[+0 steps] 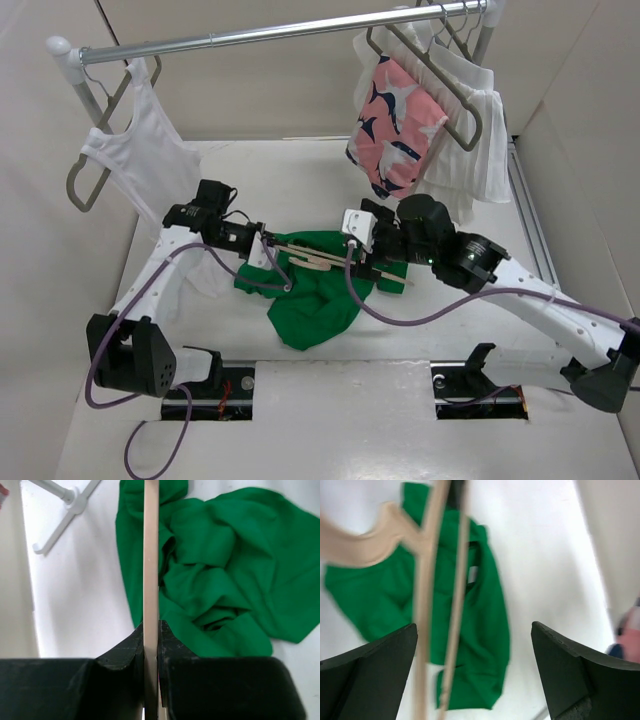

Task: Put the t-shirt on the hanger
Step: Place tshirt on hanger

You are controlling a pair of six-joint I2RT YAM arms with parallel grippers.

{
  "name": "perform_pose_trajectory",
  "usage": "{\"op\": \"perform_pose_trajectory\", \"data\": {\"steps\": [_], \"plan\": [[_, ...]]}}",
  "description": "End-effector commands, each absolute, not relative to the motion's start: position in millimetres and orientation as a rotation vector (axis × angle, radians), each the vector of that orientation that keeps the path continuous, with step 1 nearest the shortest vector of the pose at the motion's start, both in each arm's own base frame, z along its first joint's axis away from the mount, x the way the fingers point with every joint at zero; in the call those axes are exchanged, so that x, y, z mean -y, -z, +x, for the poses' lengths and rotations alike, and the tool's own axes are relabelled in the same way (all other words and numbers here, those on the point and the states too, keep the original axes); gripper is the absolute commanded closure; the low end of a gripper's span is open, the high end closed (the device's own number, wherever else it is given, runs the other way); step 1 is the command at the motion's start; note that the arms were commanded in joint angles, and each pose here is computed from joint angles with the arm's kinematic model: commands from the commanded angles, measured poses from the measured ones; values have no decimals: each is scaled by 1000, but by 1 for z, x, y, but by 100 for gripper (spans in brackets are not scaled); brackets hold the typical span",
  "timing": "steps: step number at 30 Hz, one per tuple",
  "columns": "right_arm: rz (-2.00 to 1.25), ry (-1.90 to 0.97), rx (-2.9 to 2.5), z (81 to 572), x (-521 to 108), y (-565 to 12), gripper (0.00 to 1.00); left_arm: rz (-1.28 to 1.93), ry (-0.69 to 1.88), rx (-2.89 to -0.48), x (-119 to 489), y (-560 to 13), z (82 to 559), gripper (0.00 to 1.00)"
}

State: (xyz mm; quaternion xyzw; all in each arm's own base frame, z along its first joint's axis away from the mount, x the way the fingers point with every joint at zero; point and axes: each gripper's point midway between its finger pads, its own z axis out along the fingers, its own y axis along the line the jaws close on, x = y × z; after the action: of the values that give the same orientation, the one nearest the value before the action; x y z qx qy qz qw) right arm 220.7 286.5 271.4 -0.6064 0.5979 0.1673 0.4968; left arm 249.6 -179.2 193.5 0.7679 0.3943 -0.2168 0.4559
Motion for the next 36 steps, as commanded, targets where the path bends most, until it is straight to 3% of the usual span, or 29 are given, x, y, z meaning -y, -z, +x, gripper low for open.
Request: {"op": "perform_pose_trajectory", "data": {"steps": [1, 10, 16, 20, 26, 31, 34, 36], "plan": [[-1377, -300, -1365, 256, -301, -287, 0, 1808, 713, -1004, 186, -212, 225, 100], [-1492, -474, -1244, 243, -339, -282, 9, 1715, 792, -1080, 192, -222, 228, 100], [-1362, -263, -1317, 254, -292, -309, 7, 1781, 744, -1105, 184, -202, 226, 100], [-1386, -291, -1310, 246, -284, -320, 6, 1788, 716, -1119, 182, -199, 234, 100], [-1604, -492, -1315, 200, -312, -278, 9, 1702, 725, -1187, 187, -207, 251, 100], [-1558, -465, -1307, 214, -321, -275, 9, 1710, 728, -1165, 187, -212, 249, 100], [-1530, -438, -1299, 229, -333, -275, 13, 1717, 730, -1141, 188, -214, 244, 100], [-1530, -438, -1300, 236, -342, -271, 24, 1735, 741, -1128, 189, -213, 240, 100]]}}
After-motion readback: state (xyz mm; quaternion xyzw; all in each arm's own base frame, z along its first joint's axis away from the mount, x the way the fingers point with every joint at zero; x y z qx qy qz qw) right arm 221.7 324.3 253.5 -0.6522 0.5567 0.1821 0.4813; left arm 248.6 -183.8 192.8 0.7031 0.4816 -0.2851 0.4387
